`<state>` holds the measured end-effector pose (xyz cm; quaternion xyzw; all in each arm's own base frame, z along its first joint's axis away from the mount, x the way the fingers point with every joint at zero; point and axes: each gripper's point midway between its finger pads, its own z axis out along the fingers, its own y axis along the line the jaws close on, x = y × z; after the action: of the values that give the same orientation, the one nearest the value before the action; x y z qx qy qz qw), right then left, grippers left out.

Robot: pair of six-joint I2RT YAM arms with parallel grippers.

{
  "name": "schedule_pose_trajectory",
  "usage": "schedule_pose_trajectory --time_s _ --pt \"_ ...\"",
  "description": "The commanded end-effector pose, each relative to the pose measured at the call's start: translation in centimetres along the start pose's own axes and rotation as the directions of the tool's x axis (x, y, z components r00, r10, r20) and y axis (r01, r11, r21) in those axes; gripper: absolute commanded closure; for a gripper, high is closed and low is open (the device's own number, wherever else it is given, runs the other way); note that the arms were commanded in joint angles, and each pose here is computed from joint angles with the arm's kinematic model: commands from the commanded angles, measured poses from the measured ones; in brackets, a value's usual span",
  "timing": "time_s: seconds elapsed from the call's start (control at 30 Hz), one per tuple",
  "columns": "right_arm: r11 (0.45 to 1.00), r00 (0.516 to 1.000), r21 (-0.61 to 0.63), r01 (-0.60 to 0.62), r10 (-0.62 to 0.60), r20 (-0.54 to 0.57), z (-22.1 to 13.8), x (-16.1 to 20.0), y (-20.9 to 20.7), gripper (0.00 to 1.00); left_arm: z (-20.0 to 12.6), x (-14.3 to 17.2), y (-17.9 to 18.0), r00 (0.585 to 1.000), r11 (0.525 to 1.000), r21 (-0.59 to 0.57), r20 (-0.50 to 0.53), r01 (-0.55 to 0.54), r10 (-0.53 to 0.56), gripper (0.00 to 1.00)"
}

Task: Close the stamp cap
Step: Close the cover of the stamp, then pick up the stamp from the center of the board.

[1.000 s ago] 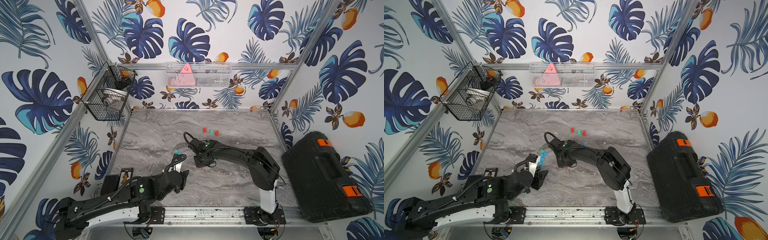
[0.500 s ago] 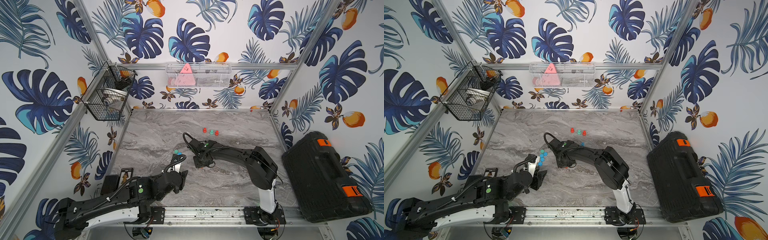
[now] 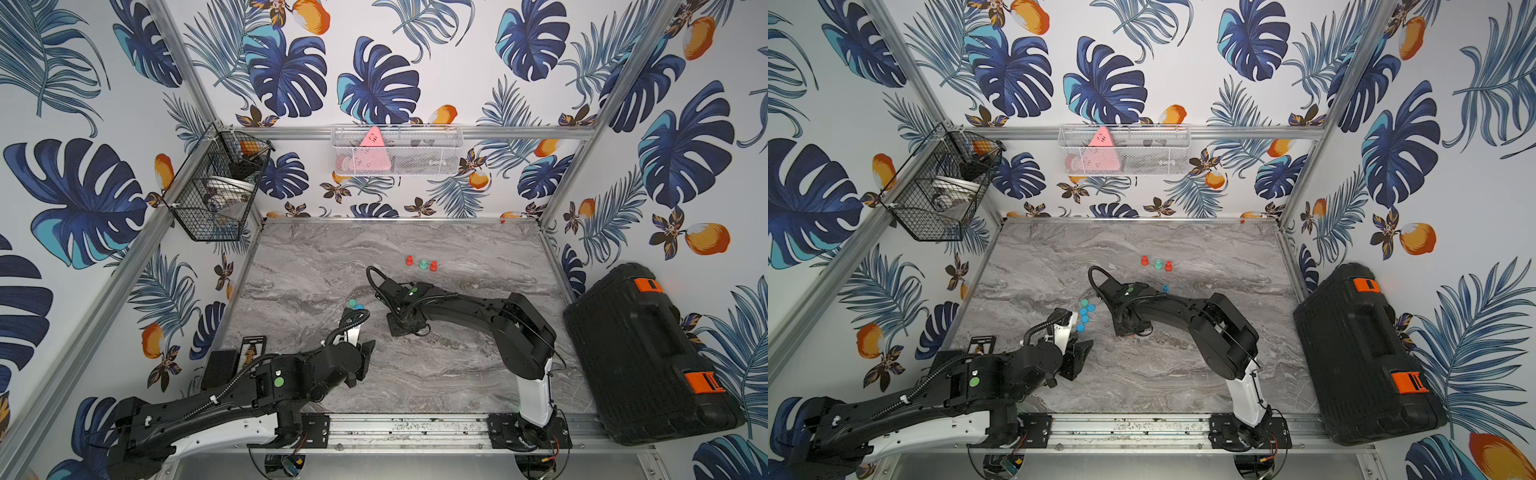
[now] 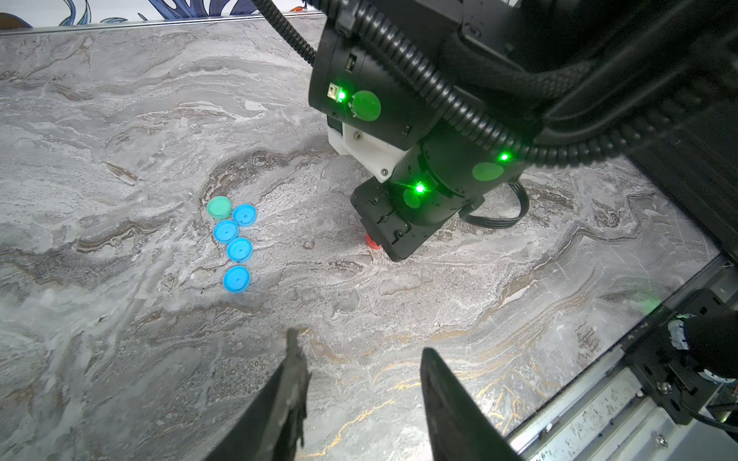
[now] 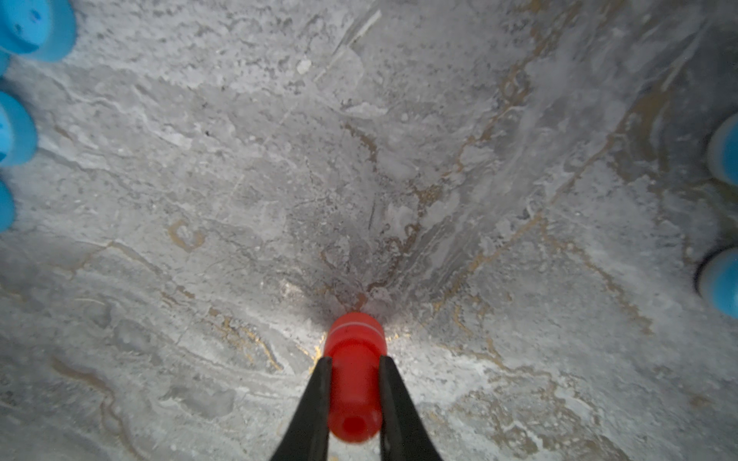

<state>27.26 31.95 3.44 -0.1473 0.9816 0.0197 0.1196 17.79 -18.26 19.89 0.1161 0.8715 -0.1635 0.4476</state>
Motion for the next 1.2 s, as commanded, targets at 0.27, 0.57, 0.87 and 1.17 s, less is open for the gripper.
schedule_pose_trajectory --time_s 0.27,0.57,0.87,1.17 --pt "0.998 0.998 0.062 -0.001 0.005 -0.057 1.9 0.1 -1.3 0.8 -0.5 0.5 0.5 0.999 0.999 0.002 -0.018 0.04 -0.04 0.49" --pt "0.998 0.998 0.057 -0.035 0.038 -0.057 2.6 -3.1 -2.9 0.8 -1.2 0.8 1.0 0.997 0.998 0.007 -0.035 0.067 -0.067 0.5" --pt "0.998 0.996 0.029 -0.053 0.055 -0.072 3.8 -5.6 -4.5 0.81 -2.3 0.0 2.0 0.996 0.996 -0.016 0.0 0.086 -0.086 0.5" --pt "0.994 0.993 0.005 -0.105 0.105 -0.053 3.0 -6.8 -6.8 0.81 -3.2 0.3 2.7 0.993 0.993 -0.022 -0.021 0.114 -0.114 0.5"
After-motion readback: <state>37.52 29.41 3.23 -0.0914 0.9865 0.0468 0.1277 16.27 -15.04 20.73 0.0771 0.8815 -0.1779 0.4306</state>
